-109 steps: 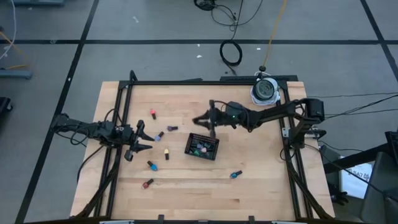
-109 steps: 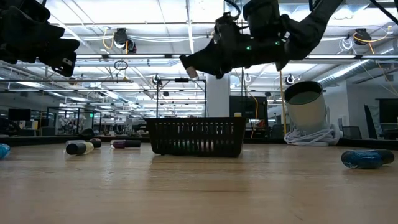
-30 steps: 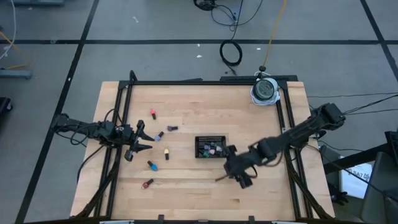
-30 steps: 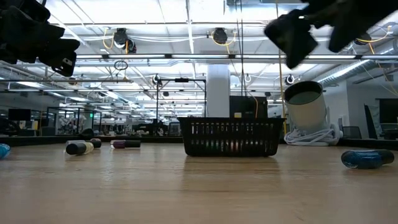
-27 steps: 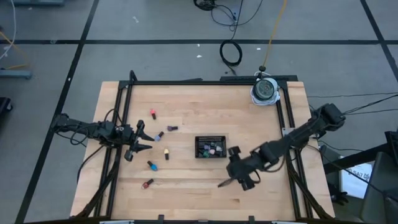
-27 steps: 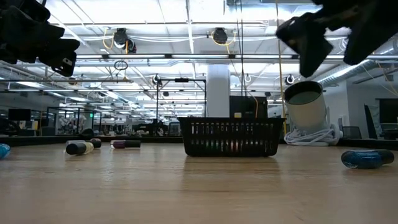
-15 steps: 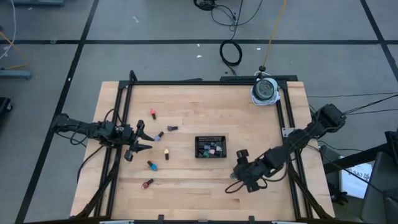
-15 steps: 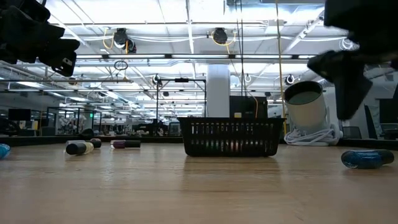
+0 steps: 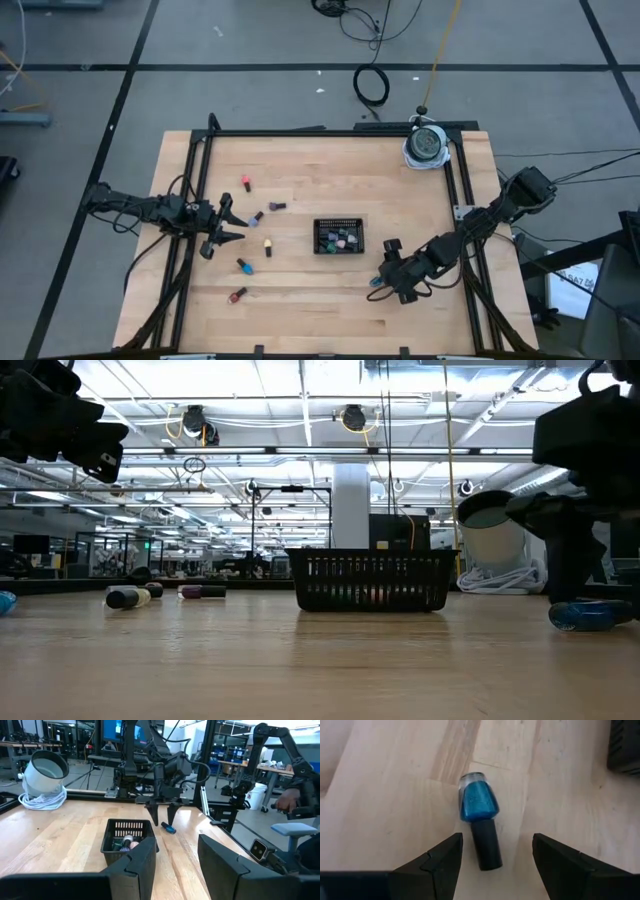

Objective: Pick & Place Nail Polish
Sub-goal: Put the right blue nail polish into the black bin

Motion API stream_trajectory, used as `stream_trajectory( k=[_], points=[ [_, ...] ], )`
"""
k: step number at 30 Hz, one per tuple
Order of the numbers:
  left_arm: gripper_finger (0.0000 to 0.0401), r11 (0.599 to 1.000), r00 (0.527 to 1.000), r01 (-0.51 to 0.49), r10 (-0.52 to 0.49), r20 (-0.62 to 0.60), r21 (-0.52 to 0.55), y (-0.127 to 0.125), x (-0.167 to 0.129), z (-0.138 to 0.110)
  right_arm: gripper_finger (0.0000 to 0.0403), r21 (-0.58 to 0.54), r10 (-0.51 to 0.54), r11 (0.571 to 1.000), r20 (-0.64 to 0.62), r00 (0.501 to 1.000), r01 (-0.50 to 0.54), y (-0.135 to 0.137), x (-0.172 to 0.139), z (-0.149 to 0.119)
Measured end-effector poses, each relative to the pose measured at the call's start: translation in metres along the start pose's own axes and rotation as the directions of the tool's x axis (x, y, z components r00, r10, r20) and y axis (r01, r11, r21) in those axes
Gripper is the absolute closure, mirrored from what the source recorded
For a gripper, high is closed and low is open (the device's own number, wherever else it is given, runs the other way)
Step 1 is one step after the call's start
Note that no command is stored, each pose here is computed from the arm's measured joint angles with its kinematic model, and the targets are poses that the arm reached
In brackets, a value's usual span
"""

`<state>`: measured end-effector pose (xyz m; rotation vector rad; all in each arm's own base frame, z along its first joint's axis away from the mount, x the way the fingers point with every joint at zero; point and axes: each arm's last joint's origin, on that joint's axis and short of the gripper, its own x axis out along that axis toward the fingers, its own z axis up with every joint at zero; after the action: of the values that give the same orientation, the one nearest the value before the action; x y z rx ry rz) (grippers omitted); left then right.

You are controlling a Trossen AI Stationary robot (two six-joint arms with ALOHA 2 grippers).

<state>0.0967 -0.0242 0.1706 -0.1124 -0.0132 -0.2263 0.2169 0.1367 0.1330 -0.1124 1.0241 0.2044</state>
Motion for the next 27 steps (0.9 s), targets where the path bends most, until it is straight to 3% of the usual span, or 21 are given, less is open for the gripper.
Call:
stream_trajectory(
  k=[11, 27],
  points=[
    [0.0256, 1.0, 1.0, 0.0, 0.0, 0.0, 0.0, 0.0, 0.0, 0.0, 0.019, 0.008, -0.006, 1.0, -0.007, 1.0, 0.006, 0.001, 0.011, -0.004],
    [0.0256, 1.0, 1.0, 0.0, 0.0, 0.0, 0.0, 0.0, 0.0, 0.0, 0.0354, 0.038, 0.035, 0.999, -0.037, 0.999, -0.033, 0.0, 0.012, -0.005]
  ],
)
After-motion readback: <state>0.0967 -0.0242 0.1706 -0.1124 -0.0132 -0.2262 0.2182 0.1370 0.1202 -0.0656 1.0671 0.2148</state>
